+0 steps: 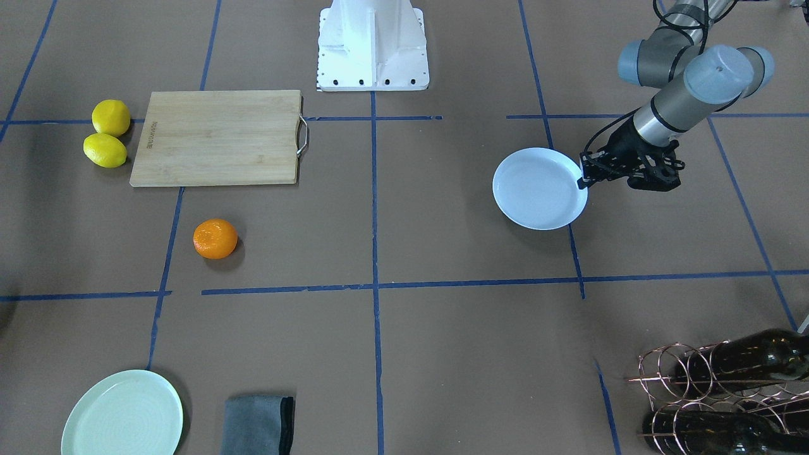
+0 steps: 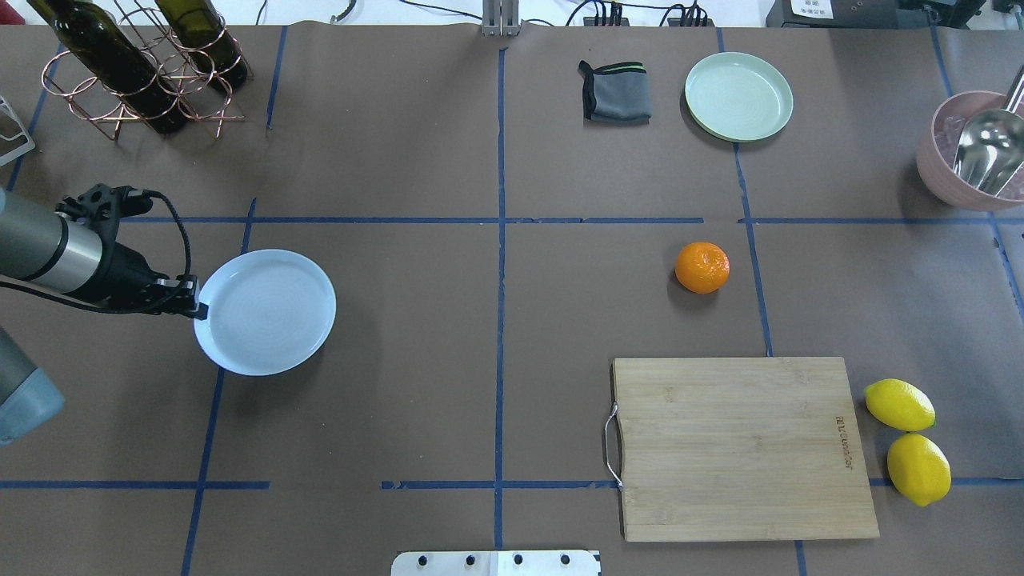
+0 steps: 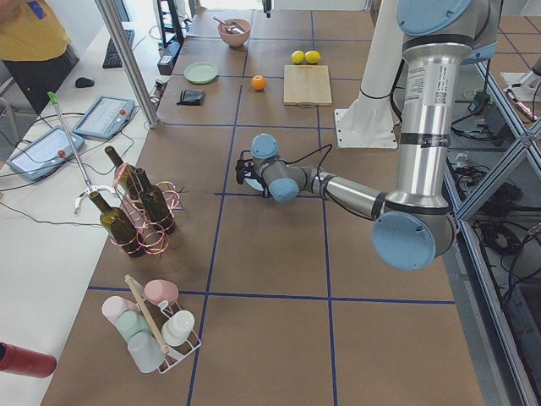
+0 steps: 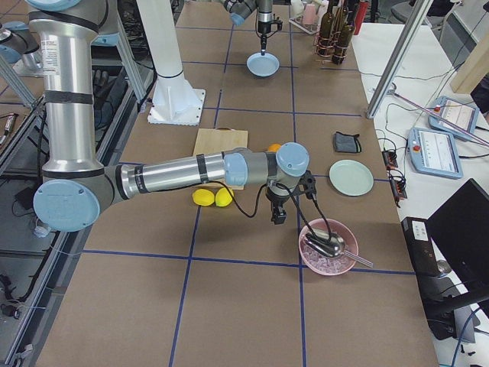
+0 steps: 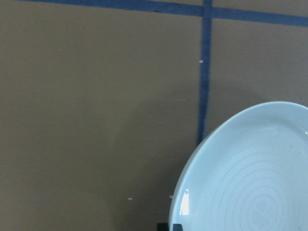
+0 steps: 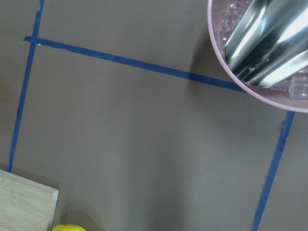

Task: Pick orange to plate
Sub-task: 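Slide the light blue plate with the left gripper toward the table center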

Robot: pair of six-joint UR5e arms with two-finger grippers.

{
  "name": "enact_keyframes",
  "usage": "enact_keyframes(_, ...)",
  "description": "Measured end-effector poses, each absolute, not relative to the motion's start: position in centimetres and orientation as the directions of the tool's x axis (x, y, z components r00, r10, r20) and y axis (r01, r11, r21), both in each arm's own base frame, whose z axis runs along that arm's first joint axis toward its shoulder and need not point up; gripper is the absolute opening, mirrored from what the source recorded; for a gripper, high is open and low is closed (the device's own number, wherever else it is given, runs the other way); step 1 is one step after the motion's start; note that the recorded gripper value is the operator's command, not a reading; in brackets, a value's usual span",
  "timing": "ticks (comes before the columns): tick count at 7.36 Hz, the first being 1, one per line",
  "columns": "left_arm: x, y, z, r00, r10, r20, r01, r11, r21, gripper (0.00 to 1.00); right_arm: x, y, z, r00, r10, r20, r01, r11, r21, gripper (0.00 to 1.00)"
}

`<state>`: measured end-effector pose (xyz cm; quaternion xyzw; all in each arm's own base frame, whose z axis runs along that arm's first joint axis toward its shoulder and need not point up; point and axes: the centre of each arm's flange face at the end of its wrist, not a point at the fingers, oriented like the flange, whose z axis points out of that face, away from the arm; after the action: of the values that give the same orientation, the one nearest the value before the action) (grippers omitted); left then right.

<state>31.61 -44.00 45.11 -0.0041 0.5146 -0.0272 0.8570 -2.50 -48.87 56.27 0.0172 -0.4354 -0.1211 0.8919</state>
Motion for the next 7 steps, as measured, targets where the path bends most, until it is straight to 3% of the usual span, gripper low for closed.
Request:
enact_keyframes(4, 46.4, -46.1, 31.6, 0.35, -0.183, -0.919, 0.025, 0.982, -0.186, 0.0, -2.7, -48.8, 55.4, 0.567, -0.236, 0.789, 0.198, 0.969, 0.147, 1.0)
enact_keyframes(7, 55.1, -45.9, 28.5, 0.368, -0.227, -0.902, 0.07, 0.974, -0.217, 0.0, -3.7, -48.7, 54.4, 0.55, -0.264, 0.793, 0.217, 0.961, 0.169, 1.0)
